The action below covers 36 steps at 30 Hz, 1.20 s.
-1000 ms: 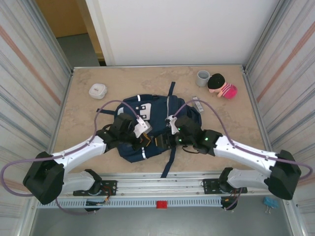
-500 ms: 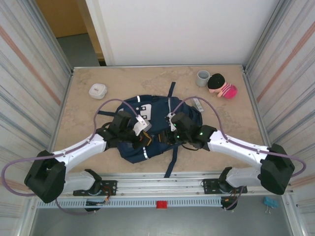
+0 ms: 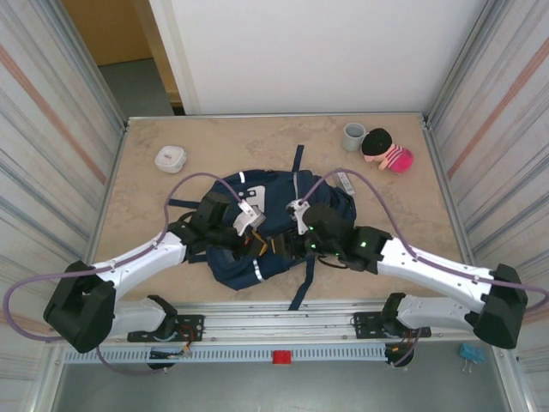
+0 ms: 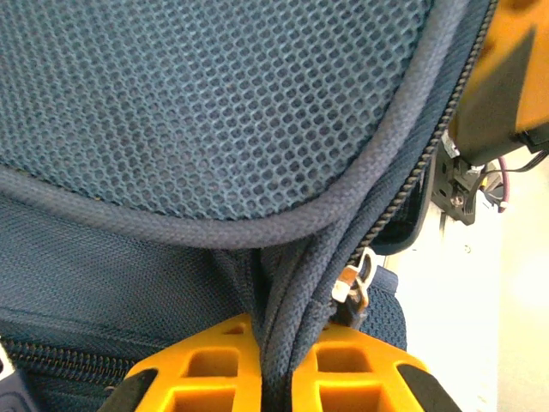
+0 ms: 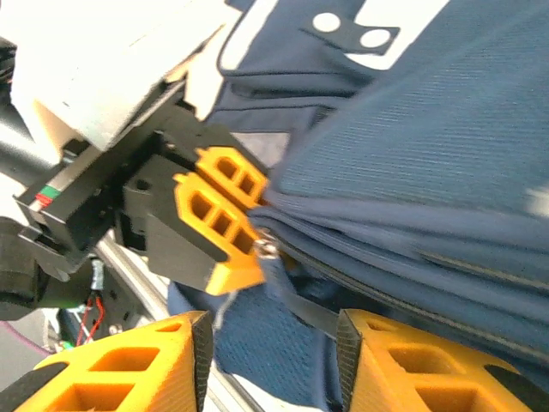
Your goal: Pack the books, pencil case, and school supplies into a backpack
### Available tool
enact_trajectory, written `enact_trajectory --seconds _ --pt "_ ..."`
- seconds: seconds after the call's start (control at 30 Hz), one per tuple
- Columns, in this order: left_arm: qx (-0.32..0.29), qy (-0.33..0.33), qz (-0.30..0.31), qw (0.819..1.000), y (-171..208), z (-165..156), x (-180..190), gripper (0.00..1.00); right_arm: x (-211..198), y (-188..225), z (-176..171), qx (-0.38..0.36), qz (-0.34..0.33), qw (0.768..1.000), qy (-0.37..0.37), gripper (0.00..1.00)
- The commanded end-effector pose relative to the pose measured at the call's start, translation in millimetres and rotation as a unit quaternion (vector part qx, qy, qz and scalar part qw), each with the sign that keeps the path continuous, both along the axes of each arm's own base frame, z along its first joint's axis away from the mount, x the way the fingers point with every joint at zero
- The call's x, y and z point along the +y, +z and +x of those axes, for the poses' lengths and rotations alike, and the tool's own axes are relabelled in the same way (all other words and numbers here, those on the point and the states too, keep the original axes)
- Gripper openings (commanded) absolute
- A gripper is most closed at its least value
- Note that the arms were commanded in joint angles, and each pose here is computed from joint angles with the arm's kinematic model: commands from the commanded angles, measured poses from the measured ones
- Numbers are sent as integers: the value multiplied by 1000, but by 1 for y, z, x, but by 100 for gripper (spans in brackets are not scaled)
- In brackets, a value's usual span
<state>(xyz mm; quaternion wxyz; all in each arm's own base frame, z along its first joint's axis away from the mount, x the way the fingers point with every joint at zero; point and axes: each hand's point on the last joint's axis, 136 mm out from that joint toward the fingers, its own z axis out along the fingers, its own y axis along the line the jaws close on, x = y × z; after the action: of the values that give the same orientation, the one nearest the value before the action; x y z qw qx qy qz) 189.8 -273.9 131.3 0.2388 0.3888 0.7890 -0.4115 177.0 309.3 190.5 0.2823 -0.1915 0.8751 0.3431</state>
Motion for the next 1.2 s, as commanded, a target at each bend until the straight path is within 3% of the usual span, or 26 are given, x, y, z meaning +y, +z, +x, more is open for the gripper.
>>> enact_trajectory --seconds 0.0,0.23,0.4,0.53,0.73,1.0,1.17 --pt "4 -34 -66 997 37 -4 -15 0 23 14 9 -7 31 999 -1 41" --pt "5 -40 -81 996 43 -7 -17 0 -1 -34 35 21 -53 996 -71 39" --pt "0 -43 -98 994 50 -7 -18 0 -4 -50 34 26 -90 993 -72 39" --pt "-3 -50 -113 992 57 -9 -21 0 -18 -60 42 19 -136 983 -121 39" --pt "-9 -45 -106 993 55 -9 -18 0 -44 -63 47 4 -205 963 -175 17" --pt "-7 -33 -105 994 52 -5 -19 0 -21 -48 34 11 -154 982 -109 19" --pt "8 -16 -100 995 49 0 -19 0 -24 -25 23 4 -90 991 -97 36"
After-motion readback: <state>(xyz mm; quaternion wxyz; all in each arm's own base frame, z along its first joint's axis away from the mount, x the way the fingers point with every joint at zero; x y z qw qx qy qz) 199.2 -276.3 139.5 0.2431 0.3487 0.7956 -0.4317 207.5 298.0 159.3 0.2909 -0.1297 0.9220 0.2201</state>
